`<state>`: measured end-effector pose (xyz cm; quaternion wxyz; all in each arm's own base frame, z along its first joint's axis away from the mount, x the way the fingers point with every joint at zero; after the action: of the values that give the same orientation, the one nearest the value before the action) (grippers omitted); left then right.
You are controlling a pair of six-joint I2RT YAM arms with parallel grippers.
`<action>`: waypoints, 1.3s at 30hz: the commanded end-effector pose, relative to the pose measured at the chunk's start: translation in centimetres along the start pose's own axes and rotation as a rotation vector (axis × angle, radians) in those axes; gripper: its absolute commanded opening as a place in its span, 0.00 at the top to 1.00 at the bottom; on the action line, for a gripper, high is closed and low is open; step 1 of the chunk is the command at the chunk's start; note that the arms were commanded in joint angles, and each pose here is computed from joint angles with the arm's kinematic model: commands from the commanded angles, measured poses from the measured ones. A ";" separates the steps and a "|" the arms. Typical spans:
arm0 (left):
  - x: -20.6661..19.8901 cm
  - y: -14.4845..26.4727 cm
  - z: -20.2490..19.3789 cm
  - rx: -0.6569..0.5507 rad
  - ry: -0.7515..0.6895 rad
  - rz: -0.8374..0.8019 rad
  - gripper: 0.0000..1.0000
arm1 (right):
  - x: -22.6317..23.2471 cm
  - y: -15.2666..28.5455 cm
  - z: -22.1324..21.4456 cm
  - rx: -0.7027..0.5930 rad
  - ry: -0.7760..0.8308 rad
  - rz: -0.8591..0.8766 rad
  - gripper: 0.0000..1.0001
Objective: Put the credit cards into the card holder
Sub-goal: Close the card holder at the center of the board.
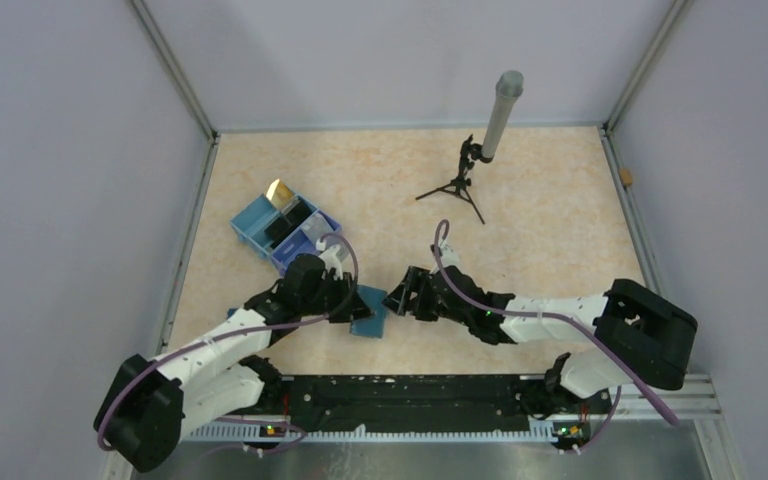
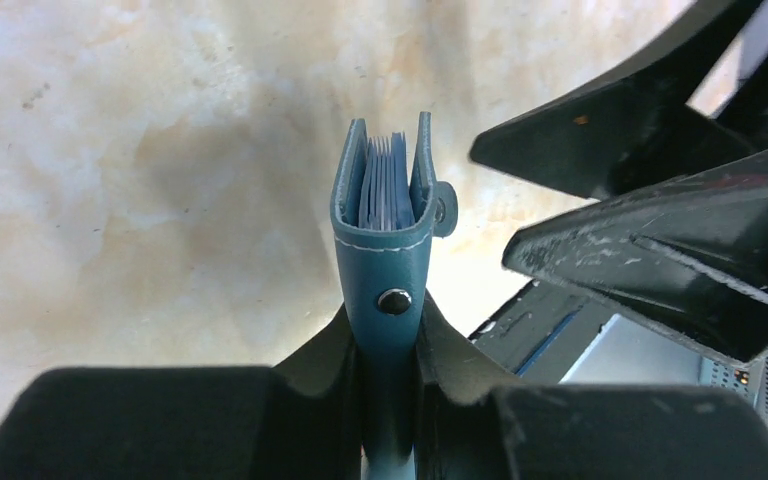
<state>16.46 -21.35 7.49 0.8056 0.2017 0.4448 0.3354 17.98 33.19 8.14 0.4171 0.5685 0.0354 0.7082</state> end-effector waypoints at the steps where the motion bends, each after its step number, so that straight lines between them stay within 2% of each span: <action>1: -2.6 1.1 1.5 -0.097 -0.102 -0.139 1.00 | 3.9 1.5 0.8 0.031 0.012 0.263 0.31; 5: -5.7 2.6 1.9 -0.131 -0.165 -0.305 1.00 | 5.7 4.6 1.7 0.044 0.124 0.457 0.27; 13: -11.3 6.6 2.3 -0.158 -0.291 -0.608 0.98 | 9.3 9.3 2.7 0.054 0.372 0.568 0.21; 19: -13.2 8.5 1.9 -0.130 -0.325 -0.737 0.97 | 10.9 9.1 2.4 0.102 0.437 0.600 0.23; 25: -13.8 9.3 2.1 -0.150 -0.350 -0.751 0.97 | 11.5 8.7 2.5 0.117 0.450 0.601 0.24; 27: -13.7 9.3 2.0 -0.150 -0.349 -0.746 0.97 | 11.8 8.7 1.8 0.163 0.453 0.627 0.32; 29: -13.6 9.2 2.0 -0.148 -0.346 -0.742 0.98 | 12.3 9.0 1.1 0.206 0.453 0.673 0.44; 31: -13.5 9.1 2.0 -0.143 -0.341 -0.732 0.98 | 12.7 9.3 0.8 0.230 0.454 0.704 0.63; 32: -13.5 9.1 2.0 -0.142 -0.340 -0.727 0.92 | 12.8 9.4 0.7 0.233 0.454 0.710 0.77; 33: -13.4 9.0 2.1 -0.142 -0.340 -0.721 0.80 | 12.8 9.5 0.7 0.233 0.458 0.711 0.90; 34: -13.3 9.0 2.1 -0.140 -0.338 -0.713 0.73 | 12.8 9.6 0.8 0.226 0.463 0.710 0.99; 37: -13.3 9.2 2.1 -0.145 -0.342 -0.705 0.58 | 12.5 10.0 1.3 0.203 0.473 0.703 1.00; 39: -13.3 9.3 2.0 -0.145 -0.341 -0.702 0.56 | 12.3 10.3 1.6 0.201 0.475 0.704 1.00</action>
<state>9.77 -24.42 19.04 0.9263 0.0599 0.3691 0.0465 13.00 34.10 21.02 0.0828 0.4379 0.0335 0.8946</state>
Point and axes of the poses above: each gripper's point midway between its finger pads, its own y axis back along the fingers, its own x axis along the line the jaws close on, z = x × y, the point moved 1 cm from there along y, back along the fingers, and after that the axes turned 10 degrees about -y, right-handed, at the moved point
